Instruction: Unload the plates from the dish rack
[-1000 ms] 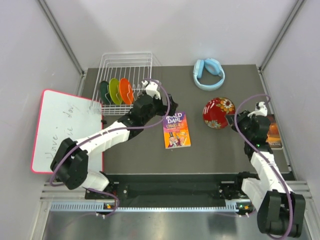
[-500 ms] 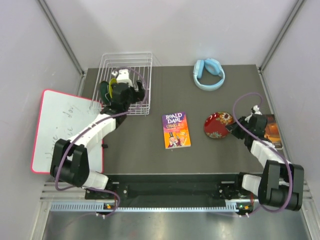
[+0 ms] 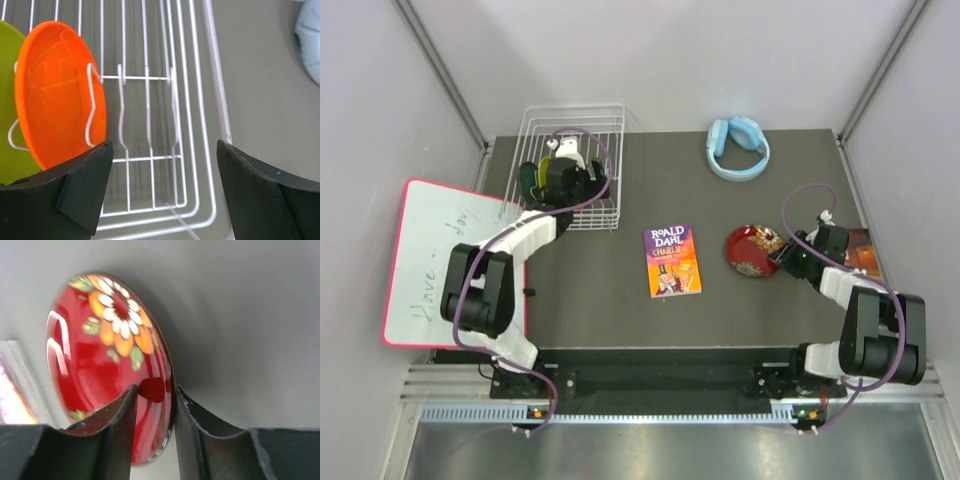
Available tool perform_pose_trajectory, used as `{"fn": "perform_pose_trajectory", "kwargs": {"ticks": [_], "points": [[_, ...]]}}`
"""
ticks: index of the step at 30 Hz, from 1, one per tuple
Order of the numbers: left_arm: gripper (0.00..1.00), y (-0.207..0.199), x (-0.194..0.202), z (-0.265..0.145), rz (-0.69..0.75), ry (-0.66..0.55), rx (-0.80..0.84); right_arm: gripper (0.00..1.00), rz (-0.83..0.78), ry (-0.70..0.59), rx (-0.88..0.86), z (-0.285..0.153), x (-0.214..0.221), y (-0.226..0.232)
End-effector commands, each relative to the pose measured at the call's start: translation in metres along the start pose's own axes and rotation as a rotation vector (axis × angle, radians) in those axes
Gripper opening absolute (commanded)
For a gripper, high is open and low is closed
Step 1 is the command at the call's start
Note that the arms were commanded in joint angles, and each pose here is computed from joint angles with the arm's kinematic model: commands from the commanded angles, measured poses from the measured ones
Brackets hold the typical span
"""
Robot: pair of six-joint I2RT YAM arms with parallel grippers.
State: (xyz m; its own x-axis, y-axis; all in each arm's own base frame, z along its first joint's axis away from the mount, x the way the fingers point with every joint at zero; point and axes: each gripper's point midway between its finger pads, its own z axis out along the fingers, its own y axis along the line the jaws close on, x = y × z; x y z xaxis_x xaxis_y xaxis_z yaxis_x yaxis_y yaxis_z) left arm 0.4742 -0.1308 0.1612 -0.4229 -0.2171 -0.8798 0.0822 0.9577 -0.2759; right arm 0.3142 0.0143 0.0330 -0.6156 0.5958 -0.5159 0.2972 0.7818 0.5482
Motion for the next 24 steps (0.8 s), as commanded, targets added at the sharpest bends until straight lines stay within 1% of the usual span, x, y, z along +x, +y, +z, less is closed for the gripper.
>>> {"fn": "perform_pose_trajectory", "kwargs": {"ticks": [1,2,3,4,5,8,12,15,17,20,22,24], "points": [[0.88,0.008,-0.040,0.012,-0.030,-0.117,-0.026,0.36,-0.043,-0.019,0.120,-0.005,-0.010,-0.019],[0.88,0.010,-0.044,0.014,-0.029,-0.135,-0.036,0.49,-0.049,-0.041,0.131,-0.008,-0.014,-0.019],[0.88,0.013,-0.046,0.015,-0.026,-0.143,-0.050,0.59,-0.052,-0.053,0.137,-0.009,-0.017,-0.019],[0.88,0.014,-0.049,0.016,-0.018,-0.148,-0.052,0.67,-0.051,-0.071,0.147,-0.011,-0.020,-0.020],[0.88,0.015,-0.052,0.016,-0.015,-0.149,-0.055,0.71,-0.049,-0.074,0.166,-0.016,-0.019,-0.022],[0.87,0.011,-0.064,0.014,-0.011,-0.171,-0.047,0.75,-0.058,-0.103,0.187,-0.024,-0.028,-0.021],[0.87,0.006,-0.086,0.001,-0.015,-0.238,-0.040,0.76,-0.068,-0.136,0.182,-0.036,-0.035,-0.015],[0.87,0.013,-0.099,-0.005,-0.001,-0.279,-0.085,0.76,-0.081,-0.150,0.176,-0.043,-0.038,-0.011],[0.87,0.027,-0.103,-0.008,0.006,-0.302,-0.160,0.76,-0.084,-0.149,0.168,-0.047,-0.038,-0.008],[0.87,0.041,-0.103,-0.011,0.004,-0.315,-0.242,0.76,-0.087,-0.152,0.156,-0.049,-0.038,-0.005],[0.87,0.047,-0.101,-0.008,0.010,-0.313,-0.266,0.76,-0.084,-0.150,0.147,-0.050,-0.037,-0.003],[0.86,0.053,-0.094,-0.001,0.013,-0.291,-0.300,0.76,-0.086,-0.153,0.140,-0.051,-0.037,-0.002]]}}
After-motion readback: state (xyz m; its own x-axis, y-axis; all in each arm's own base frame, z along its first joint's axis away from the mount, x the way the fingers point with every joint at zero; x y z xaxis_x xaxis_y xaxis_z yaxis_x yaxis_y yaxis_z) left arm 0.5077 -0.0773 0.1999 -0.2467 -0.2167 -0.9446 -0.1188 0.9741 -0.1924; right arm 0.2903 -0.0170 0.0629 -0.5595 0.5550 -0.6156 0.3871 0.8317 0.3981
